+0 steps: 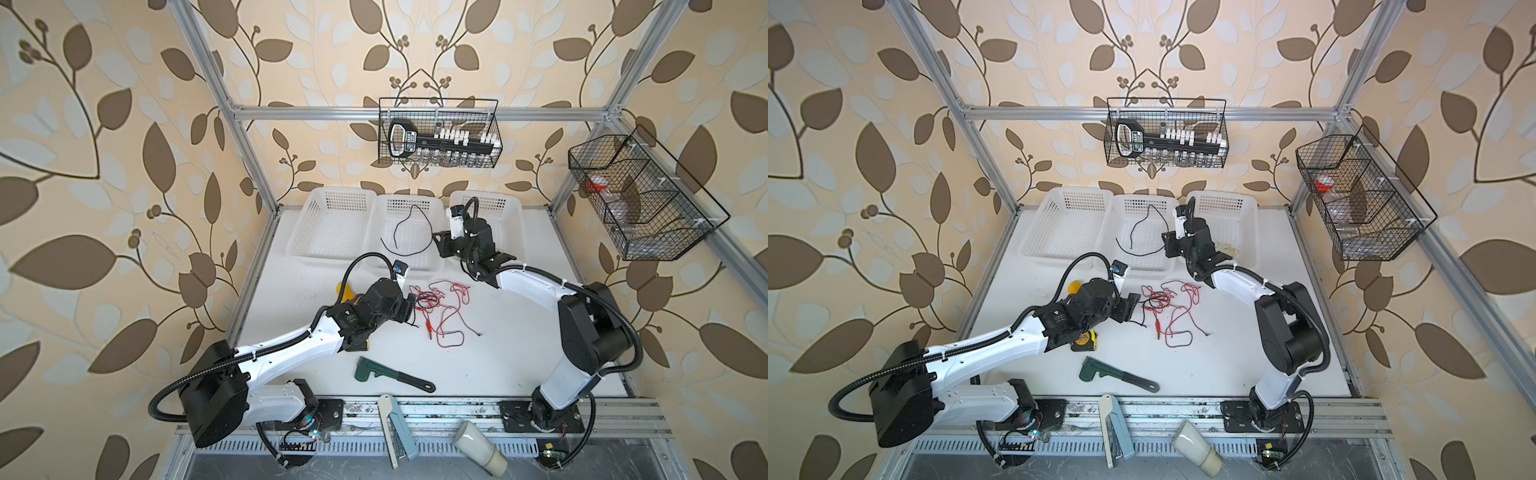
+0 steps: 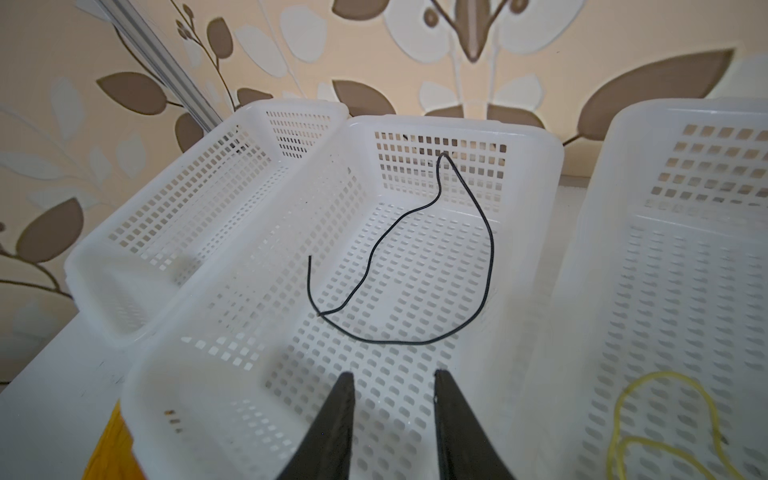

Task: Untangle the cables
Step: 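Return the right gripper to the red wire tangle while the left gripper holds it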

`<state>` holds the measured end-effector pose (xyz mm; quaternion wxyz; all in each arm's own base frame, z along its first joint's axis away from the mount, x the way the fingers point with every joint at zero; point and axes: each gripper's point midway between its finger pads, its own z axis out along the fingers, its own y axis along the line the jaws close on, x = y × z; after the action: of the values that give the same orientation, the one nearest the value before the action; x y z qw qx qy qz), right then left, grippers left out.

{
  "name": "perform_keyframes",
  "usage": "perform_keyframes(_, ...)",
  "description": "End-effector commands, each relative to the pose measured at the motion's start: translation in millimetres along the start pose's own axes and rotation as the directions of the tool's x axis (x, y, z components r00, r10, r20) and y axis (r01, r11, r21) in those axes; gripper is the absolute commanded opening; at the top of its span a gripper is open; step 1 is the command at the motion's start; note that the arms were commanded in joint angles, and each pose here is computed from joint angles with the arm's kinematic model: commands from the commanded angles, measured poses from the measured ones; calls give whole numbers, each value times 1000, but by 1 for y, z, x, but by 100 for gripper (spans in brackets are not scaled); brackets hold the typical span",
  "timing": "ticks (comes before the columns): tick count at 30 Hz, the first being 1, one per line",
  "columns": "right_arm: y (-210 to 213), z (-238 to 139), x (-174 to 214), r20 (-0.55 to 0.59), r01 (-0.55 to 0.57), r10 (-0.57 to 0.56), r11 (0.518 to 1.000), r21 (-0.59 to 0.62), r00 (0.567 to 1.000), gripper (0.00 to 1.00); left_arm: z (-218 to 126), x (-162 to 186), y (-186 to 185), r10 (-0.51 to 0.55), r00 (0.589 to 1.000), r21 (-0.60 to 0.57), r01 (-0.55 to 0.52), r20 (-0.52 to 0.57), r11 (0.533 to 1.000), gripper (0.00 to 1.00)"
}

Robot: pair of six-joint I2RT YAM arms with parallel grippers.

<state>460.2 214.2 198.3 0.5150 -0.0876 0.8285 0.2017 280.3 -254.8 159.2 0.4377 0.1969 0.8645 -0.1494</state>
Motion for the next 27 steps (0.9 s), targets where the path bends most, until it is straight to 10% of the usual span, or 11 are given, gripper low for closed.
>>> perform_keyframes(1, 2, -22, 11, -16, -24, 24, 1000, -19, 1000, 33, 4, -7, -11, -21, 1000, 36, 22, -18, 999, 71)
perform_keyframes(27, -17, -108, 77, -54, -88, 91, 995, 44, 994, 34, 89, 32, -38, 63, 956, 60, -47, -287, 997, 42)
